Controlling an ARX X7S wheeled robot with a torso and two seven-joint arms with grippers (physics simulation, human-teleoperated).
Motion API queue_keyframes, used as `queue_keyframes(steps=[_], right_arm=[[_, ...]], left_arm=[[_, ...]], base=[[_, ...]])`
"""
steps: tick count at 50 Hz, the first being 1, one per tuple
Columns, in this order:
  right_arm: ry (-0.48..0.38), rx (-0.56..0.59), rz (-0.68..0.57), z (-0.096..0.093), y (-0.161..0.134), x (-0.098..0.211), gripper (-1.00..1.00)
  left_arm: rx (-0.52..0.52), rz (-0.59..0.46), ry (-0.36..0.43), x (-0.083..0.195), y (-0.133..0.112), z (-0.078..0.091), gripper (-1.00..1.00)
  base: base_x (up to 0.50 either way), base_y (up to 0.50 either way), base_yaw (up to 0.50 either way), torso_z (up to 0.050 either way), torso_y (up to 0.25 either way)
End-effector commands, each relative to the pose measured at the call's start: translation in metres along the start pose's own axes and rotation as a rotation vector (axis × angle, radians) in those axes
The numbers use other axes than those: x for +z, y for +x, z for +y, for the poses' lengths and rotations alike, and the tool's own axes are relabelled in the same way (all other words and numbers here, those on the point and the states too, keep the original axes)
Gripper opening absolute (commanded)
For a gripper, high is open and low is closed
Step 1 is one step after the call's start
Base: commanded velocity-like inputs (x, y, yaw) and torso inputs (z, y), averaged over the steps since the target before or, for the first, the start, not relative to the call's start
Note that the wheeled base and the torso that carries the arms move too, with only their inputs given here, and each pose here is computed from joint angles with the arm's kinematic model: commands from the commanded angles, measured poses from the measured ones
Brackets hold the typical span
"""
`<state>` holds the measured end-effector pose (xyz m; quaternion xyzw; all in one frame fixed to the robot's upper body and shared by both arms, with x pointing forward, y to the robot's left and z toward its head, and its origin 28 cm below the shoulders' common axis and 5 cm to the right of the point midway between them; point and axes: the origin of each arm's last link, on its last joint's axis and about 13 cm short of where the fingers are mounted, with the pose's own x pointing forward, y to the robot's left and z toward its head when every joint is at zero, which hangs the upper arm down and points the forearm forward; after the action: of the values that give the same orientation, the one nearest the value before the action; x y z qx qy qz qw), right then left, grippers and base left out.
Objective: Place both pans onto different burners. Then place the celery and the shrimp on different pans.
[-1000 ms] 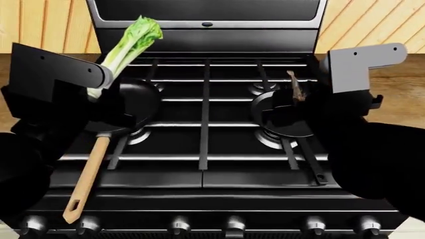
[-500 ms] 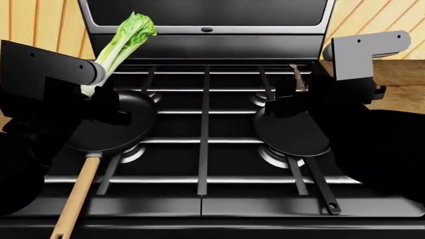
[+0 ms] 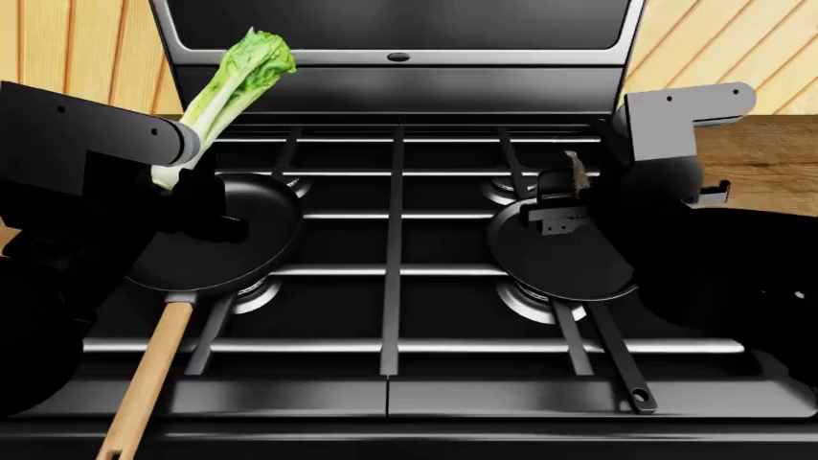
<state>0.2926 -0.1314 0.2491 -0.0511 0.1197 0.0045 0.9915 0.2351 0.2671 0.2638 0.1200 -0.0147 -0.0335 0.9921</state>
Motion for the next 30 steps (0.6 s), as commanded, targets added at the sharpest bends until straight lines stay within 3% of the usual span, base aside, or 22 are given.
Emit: queue_keyframes(steps=[1, 30], right_arm=[[-0.012, -0.019, 0.032, -0.005, 0.002, -0.009, -1.0], [-0.031, -0.013, 0.046, -0.004, -0.011, -0.021, -1.0]], left_arm=[[0.018, -0.009, -0.004, 0.002, 0.001, 0.001, -1.0], [0.024, -0.001, -0.008, 0.0, 0.001, 0.002, -1.0]], base=[[0.0, 0.0, 0.0, 0.0, 0.0], [0.0, 0.0, 0.0, 0.0, 0.001]])
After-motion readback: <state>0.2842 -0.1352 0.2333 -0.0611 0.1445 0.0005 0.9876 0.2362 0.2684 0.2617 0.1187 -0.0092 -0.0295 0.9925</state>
